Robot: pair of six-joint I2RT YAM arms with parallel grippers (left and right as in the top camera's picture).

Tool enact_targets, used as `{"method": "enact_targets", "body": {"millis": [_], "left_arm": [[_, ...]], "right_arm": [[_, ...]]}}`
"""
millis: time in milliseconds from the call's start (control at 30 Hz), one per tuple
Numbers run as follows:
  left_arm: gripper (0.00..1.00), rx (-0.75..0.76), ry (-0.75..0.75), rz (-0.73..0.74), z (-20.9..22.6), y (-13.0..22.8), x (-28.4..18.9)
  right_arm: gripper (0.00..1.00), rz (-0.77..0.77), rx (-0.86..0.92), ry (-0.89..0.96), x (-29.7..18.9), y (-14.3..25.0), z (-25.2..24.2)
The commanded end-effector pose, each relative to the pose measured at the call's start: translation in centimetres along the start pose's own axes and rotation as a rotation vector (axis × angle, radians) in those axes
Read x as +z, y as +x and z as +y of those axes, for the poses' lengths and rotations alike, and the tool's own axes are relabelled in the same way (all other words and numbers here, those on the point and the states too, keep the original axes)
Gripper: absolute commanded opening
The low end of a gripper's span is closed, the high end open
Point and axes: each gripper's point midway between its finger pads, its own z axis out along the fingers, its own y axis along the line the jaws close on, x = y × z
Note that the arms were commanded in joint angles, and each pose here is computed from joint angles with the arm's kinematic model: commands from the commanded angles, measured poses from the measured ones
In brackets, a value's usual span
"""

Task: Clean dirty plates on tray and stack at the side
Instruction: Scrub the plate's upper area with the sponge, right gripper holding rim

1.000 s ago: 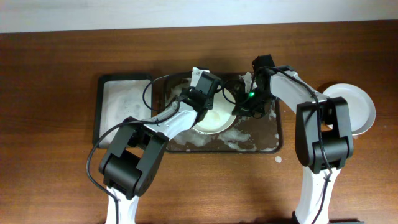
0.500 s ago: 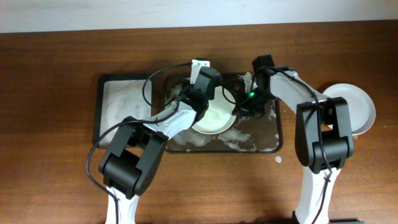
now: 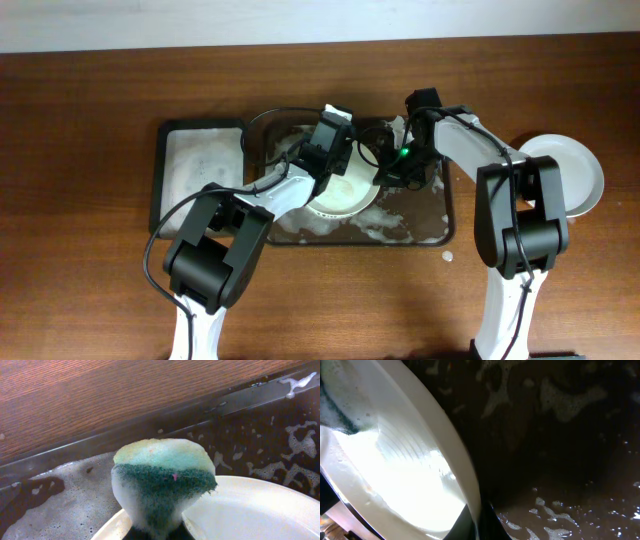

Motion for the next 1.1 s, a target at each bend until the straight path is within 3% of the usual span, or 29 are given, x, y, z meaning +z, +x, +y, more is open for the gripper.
{"method": "enact_targets", "body": {"millis": [0, 233, 567, 933, 1067], "left_arm": [[0.00, 0.008, -0.058, 0.082, 2.5, 3.2, 1.6], [0.00, -0.034, -0.258, 0.106, 7.1, 3.2, 0.2], [0.01, -0.023, -0.413, 0.088, 9.9, 1.6, -2.7], [0.00, -0.072, -0.393, -0.038, 10.2, -3.7, -7.6], [0.01, -0.061, -0.193, 0.023, 7.0, -2.6, -7.0]], "right_arm": [[0.04, 0.050, 0.028, 0.104, 1.9, 1.3, -3.1], [0.04, 0.050, 0.028, 0.104, 1.9, 1.3, -3.1], [0.04, 0.050, 0.028, 0.104, 1.9, 1.3, -3.1], [0.04, 0.050, 0.028, 0.104, 1.9, 1.3, -3.1], [0.04, 0.050, 0.028, 0.103, 1.9, 1.3, -3.1]]}}
